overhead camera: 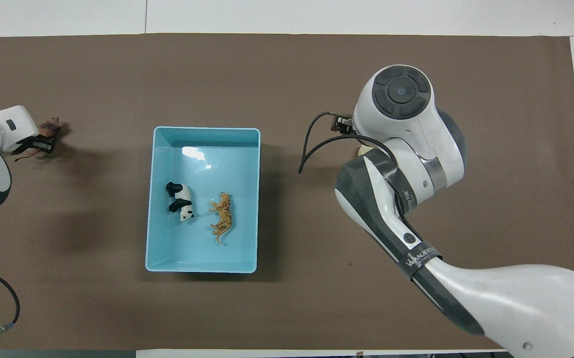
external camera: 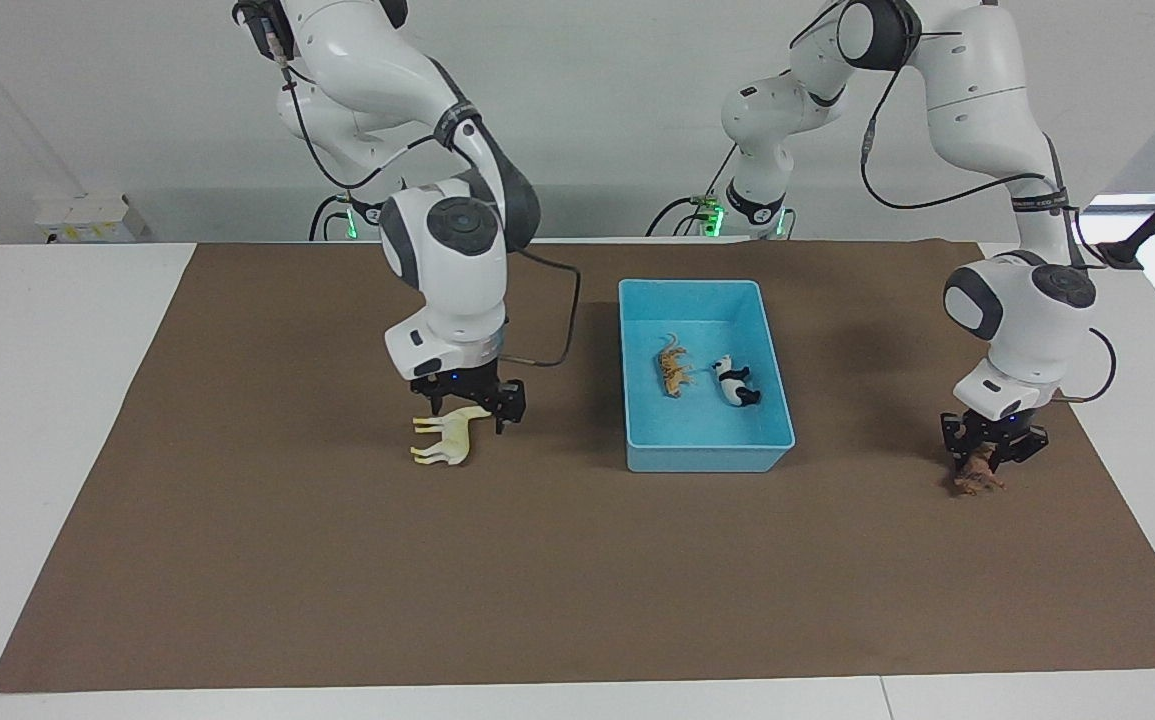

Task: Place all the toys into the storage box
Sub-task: 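Lift the brown horse into the box with the left gripper, then grasp the cream horse with the right gripper while the left gripper withdraws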

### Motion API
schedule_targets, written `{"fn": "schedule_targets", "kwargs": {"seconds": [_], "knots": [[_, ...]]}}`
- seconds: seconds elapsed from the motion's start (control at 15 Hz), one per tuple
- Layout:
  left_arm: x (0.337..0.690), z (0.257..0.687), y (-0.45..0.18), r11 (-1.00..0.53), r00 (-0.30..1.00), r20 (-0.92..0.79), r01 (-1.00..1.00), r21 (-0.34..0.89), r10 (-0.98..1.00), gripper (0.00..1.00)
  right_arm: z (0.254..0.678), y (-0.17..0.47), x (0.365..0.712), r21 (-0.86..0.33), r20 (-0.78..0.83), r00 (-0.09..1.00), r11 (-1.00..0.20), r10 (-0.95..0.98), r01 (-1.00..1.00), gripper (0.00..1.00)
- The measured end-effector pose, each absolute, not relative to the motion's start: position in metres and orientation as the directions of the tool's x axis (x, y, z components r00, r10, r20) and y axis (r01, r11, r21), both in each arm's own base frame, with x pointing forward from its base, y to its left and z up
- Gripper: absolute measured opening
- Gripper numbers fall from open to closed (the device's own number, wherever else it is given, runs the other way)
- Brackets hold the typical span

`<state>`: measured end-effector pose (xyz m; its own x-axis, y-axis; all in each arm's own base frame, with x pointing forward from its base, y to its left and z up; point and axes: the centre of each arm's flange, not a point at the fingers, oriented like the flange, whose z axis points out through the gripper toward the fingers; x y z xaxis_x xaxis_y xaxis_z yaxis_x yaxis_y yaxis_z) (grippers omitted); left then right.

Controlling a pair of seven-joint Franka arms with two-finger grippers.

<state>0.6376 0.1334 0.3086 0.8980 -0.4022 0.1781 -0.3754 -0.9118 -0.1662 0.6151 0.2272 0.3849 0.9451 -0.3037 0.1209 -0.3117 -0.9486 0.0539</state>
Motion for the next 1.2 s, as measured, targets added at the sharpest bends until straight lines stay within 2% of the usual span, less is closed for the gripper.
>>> {"fn": "schedule_targets", "kwargs": {"seconds": [0.13, 0.27, 0.4, 0.53, 0.67, 0.8, 0.93, 1.0, 1.2], "knots": [[0.651, 0.343, 0.109, -0.936, 0.928, 0.138, -0.329, -0.128, -0.345, 0.37, 0.358, 0.200, 0.606, 0.039, 0.130, 0.945, -0.951, -0.301, -0.308, 1.00], [0.656, 0.396, 0.060, -0.961, 0.959, 0.095, -0.259, -0.097, -0.268, 0.37, 0.340, 0.192, 0.597, 0.014, 0.149, 0.942, -0.952, -0.300, -0.306, 1.00], [0.641, 0.444, -0.005, -0.981, 0.982, 0.050, -0.177, -0.079, -0.182, 0.37, 0.323, 0.192, 0.588, -0.007, 0.161, 0.943, -0.955, -0.293, -0.296, 1.00], [0.613, 0.474, -0.075, -0.991, 0.994, -0.002, -0.108, -0.079, -0.108, 0.37, 0.311, 0.193, 0.582, -0.023, 0.168, 0.943, -0.957, -0.288, -0.288, 1.00], [0.578, 0.478, -0.151, -0.994, 0.998, -0.043, -0.042, -0.097, -0.038, 0.37, 0.304, 0.194, 0.579, -0.034, 0.174, 0.943, -0.959, -0.284, -0.283, 1.00], [0.539, 0.459, -0.215, -0.993, 0.998, -0.058, 0.008, -0.119, 0.015, 0.37, 0.295, 0.197, 0.575, -0.053, 0.186, 0.942, -0.960, -0.278, -0.273, 1.00], [0.512, 0.437, -0.251, -0.991, 0.997, -0.025, 0.064, -0.114, 0.068, 0.37, 0.282, 0.197, 0.568, -0.071, 0.194, 0.942, -0.962, -0.274, -0.265, 1.00], [0.506, 0.431, -0.258, -0.990, 0.996, -0.010, 0.092, -0.104, 0.094, 0.44, 0.276, 0.197, 0.565, -0.074, 0.193, 0.942, -0.962, -0.273, -0.263, 0.92], [0.507, 0.434, -0.255, -0.987, 0.990, 0.008, 0.139, -0.080, 0.139, 0.73, 0.280, 0.200, 0.564, -0.076, 0.194, 0.943, -0.963, -0.269, -0.259, 0.64]]}}
